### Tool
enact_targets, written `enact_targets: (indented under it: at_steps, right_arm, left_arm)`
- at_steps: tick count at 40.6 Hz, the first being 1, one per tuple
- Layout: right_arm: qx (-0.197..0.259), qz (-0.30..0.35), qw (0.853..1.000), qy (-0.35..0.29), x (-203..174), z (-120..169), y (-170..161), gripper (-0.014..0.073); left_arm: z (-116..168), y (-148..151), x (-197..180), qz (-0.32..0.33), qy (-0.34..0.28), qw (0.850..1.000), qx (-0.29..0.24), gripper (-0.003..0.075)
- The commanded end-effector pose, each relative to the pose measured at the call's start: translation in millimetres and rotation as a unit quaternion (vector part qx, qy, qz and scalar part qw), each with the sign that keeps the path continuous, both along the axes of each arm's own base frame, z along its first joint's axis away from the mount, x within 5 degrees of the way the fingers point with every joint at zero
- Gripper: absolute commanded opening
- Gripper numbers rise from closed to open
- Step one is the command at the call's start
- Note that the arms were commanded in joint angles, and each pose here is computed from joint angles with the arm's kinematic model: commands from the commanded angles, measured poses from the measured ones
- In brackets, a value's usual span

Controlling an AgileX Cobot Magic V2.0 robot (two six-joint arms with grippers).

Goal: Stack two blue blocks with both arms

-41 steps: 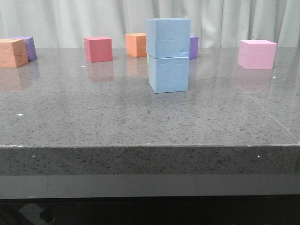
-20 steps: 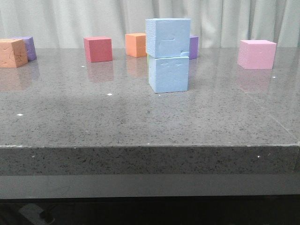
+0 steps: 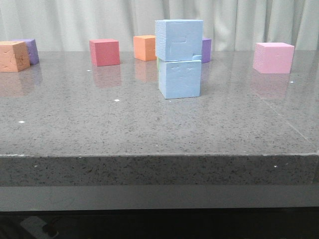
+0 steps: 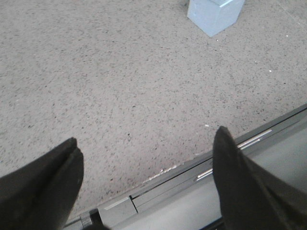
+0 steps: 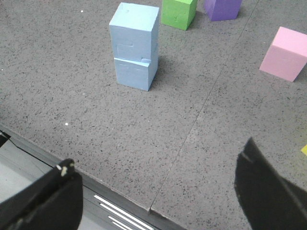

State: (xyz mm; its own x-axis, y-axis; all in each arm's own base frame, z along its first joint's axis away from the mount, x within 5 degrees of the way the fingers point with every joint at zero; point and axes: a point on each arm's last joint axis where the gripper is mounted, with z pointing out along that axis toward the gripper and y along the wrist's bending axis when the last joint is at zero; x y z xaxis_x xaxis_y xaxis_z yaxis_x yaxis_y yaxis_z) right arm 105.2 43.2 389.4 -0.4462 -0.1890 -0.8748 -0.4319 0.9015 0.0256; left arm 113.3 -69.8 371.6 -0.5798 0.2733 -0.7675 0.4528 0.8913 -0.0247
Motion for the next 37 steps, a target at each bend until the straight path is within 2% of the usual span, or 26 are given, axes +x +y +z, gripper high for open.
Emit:
enact_targets:
  at_steps: [1,11,16,22,27,29,37]
  right_arm:
    - [0.019,-0.007,0.999,-0.046,1.2,13.0,-0.3,0.0647]
    - [0.018,-0.006,0.999,-0.043,0.9,12.5,-0.3,0.0629]
    - [0.018,-0.006,0.999,-0.042,0.8,12.3,-0.3,0.0465]
    - [0.017,-0.006,0.999,-0.041,0.8,12.2,-0.3,0.016]
    - [0.017,-0.006,0.999,-0.041,0.8,12.2,-0.3,-0.0022]
    - [0.018,-0.006,0.999,-0.042,0.8,12.3,-0.3,-0.0071]
    - [0.02,-0.006,0.999,-0.044,1.0,12.8,-0.1,-0.0067]
  left_arm:
    - [11.1,7.3,-9.4,0.005,-0.053,0.998,-0.04,0.0546]
    - [9.5,15.0,-20.4,0.004,-0.067,0.996,-0.052,0.053]
    - [9.6,14.5,-19.8,0.004,-0.068,0.996,-0.053,0.039]
    - [11.1,13.8,-19.2,0.003,-0.076,0.995,-0.058,0.0176]
    - [11.1,13.8,-19.2,0.003,-0.076,0.995,-0.058,0.0028]
    - [11.1,13.8,-19.2,0.003,-0.076,0.995,-0.058,-0.0018]
    - [11.0,13.8,-19.3,0.003,-0.075,0.995,-0.058,-0.002]
